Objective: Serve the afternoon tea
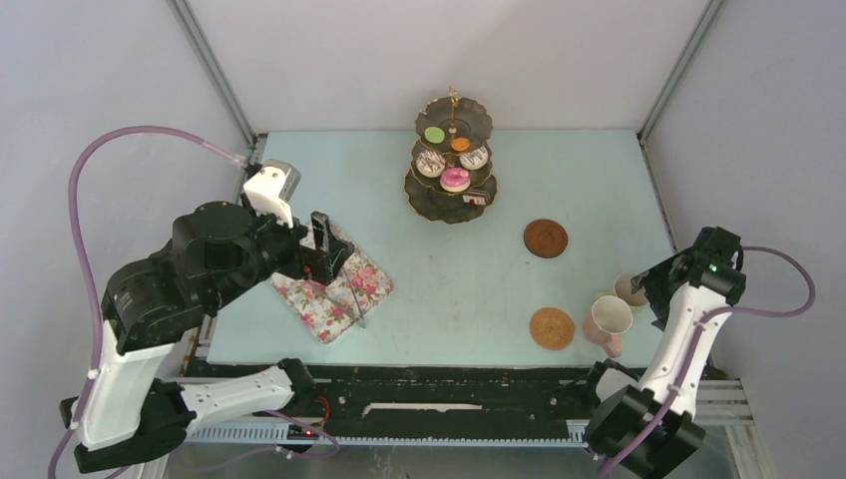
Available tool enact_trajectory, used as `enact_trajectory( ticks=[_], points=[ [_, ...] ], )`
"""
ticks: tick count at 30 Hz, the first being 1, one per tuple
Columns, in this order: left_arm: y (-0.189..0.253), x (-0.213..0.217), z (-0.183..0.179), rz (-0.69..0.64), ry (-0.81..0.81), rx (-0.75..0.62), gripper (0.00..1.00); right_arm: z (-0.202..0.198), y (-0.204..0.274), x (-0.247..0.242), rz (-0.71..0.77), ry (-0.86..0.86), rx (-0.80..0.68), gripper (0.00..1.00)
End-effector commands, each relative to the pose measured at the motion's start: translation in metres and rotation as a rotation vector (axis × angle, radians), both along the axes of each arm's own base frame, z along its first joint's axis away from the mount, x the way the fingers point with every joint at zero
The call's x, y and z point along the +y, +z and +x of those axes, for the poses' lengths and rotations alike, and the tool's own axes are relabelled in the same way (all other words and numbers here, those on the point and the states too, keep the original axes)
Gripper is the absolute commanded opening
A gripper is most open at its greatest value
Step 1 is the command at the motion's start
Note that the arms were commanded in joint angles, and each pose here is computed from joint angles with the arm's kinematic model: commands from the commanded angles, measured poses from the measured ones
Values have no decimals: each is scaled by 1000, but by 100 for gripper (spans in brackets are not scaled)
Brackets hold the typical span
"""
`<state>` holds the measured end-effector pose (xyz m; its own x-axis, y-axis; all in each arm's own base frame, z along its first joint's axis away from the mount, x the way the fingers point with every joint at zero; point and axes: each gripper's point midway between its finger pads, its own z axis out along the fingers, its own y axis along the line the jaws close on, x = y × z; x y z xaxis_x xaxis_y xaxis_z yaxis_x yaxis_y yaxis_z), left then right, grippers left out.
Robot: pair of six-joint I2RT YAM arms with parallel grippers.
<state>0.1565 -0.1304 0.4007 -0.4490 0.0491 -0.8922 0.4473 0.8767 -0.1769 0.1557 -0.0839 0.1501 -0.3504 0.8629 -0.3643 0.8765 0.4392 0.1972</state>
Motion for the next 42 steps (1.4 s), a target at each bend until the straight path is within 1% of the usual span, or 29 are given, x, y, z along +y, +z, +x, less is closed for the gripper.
enact_trajectory(
  ticks=[1, 4, 9, 15, 17, 19, 22, 26, 29, 33, 38, 42],
  points=[
    [15, 9, 1, -8, 18, -62, 98, 15, -8, -15, -5, -38, -12, 68],
    [15, 10, 3, -5, 28, -67, 98, 17, -18, -18, -3, -48, -2, 65],
    [16, 9, 4, 0, 28, -67, 98, 13, -36, -19, 18, -59, 51, 64],
    [17, 12, 5, 10, 37, -72, 98, 19, -50, -23, 28, -59, 59, 63],
    [17, 11, 6, 12, 37, -72, 98, 23, -53, -26, 32, -64, 56, 61],
    [17, 11, 6, 12, 37, -74, 98, 30, -56, -28, 39, -63, 44, 53],
    [18, 11, 7, 13, 41, -76, 98, 40, -58, -31, 48, -65, 22, 38],
    [18, 11, 7, 18, 42, -76, 98, 50, -57, -30, 70, -49, -9, 22],
    [18, 11, 8, 21, 45, -76, 98, 58, -51, -30, 59, -24, -31, 11],
    [17, 11, 8, 26, 45, -78, 98, 71, -32, -35, 11, 19, -59, 1],
    [17, 12, 10, 30, 50, -82, 98, 97, -2, -29, -57, 108, -75, 0],
    [18, 13, 10, 34, 55, -89, 98, 131, 23, -6, -106, 236, -93, 0]
  ],
)
